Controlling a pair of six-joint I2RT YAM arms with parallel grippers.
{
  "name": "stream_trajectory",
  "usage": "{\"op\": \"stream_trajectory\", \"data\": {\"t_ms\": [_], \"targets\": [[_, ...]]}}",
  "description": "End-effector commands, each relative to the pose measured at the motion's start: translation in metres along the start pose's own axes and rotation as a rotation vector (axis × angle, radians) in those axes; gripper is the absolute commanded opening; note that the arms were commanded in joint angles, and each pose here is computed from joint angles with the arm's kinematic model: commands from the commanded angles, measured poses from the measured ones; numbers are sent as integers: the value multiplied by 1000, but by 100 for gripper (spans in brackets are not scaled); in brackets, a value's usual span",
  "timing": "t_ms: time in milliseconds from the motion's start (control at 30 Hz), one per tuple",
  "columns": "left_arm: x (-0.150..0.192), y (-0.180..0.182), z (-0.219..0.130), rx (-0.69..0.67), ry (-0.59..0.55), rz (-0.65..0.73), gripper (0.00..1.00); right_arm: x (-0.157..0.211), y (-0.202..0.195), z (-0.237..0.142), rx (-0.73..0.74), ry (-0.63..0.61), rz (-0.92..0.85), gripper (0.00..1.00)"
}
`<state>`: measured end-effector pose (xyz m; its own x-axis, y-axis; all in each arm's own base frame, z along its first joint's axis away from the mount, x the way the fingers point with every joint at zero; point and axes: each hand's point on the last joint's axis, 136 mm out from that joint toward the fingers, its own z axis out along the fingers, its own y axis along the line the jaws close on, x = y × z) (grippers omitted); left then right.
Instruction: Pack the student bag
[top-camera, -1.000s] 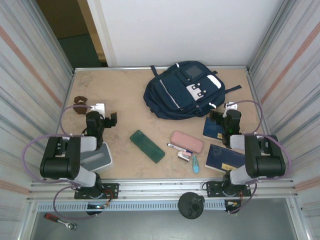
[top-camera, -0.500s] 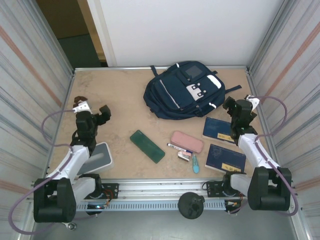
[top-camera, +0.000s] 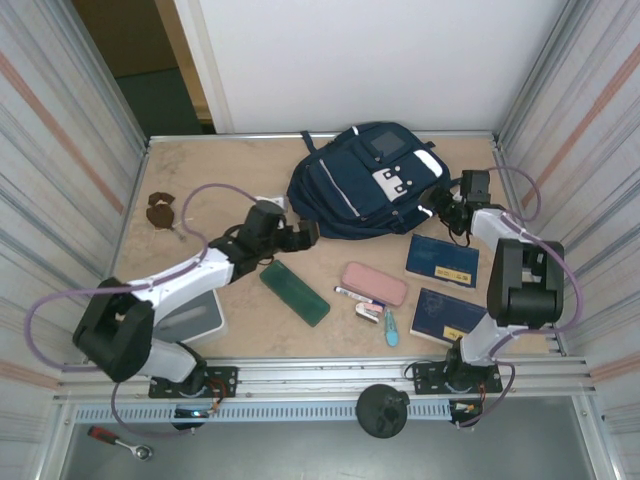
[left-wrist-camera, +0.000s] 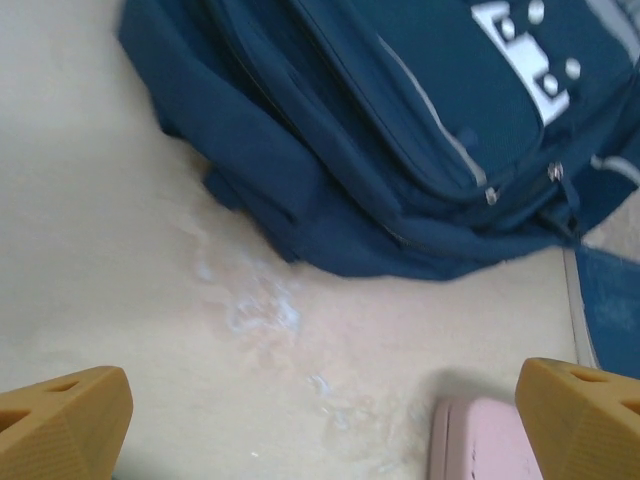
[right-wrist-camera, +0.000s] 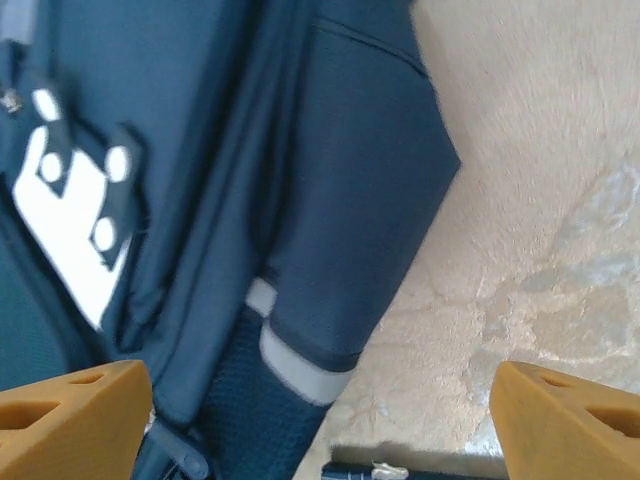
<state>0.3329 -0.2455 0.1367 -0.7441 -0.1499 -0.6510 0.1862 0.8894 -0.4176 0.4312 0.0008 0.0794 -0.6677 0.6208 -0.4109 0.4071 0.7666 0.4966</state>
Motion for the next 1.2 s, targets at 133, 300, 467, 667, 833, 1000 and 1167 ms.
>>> {"op": "stream_trajectory", "data": {"t_ms": [133, 300, 467, 667, 833, 1000, 1167], "targets": [[7, -34, 45, 80, 94, -88, 95, 4, 27, 28, -162, 120, 91, 41], [10, -57, 82, 145, 165, -108, 79, 5, 30, 26, -205, 106, 89, 10], [3, -64, 105, 167, 167, -128, 73, 9, 46, 16, -294, 112, 118, 0], [-5, -50, 128, 175, 166, -195, 64, 38, 70, 17, -358, 201, 103, 1], [-13, -38, 134, 223, 147, -239, 42, 63, 98, 18, -400, 280, 33, 4], [-27, -19, 117, 269, 130, -263, 10, 79, 102, 12, -353, 338, -69, 18], [-51, -12, 82, 345, 105, -275, 0, 86, 82, -1, -269, 338, -95, 46]]}}
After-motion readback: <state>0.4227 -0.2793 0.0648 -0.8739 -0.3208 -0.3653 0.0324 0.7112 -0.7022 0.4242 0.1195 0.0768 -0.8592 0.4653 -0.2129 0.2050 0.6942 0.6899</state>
